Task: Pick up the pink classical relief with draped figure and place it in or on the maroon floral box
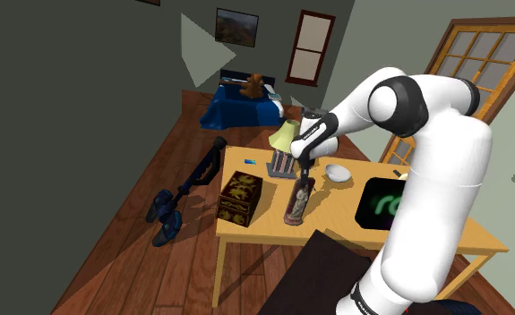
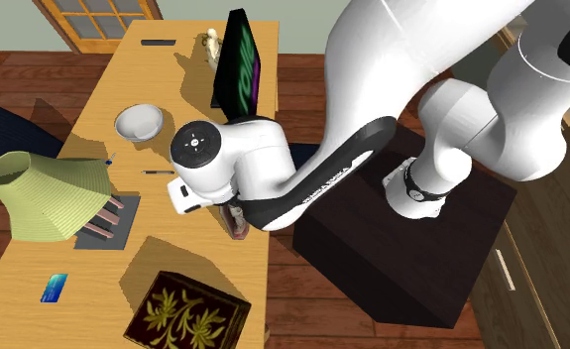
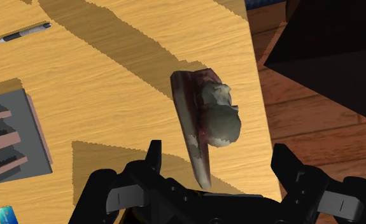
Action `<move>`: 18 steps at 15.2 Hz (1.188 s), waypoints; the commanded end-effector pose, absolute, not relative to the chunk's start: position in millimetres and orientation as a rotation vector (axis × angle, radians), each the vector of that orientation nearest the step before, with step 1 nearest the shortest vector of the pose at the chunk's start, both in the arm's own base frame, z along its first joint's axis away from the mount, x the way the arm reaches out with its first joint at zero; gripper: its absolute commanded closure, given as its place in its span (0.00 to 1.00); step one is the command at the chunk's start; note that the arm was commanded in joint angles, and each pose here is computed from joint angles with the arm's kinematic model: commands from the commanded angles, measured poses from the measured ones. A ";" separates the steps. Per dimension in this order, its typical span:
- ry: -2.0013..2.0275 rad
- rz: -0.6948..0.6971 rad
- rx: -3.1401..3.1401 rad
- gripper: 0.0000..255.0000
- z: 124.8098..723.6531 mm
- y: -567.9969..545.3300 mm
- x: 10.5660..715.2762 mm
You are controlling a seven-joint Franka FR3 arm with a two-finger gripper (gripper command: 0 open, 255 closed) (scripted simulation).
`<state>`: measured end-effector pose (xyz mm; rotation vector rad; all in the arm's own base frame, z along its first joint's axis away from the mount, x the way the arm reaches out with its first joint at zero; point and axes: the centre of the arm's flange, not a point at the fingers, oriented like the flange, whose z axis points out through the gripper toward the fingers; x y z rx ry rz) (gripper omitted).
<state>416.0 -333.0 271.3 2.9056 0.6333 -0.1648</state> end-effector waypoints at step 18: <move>0.634 -0.164 2.905 1.00 251.9 -337.8 415.0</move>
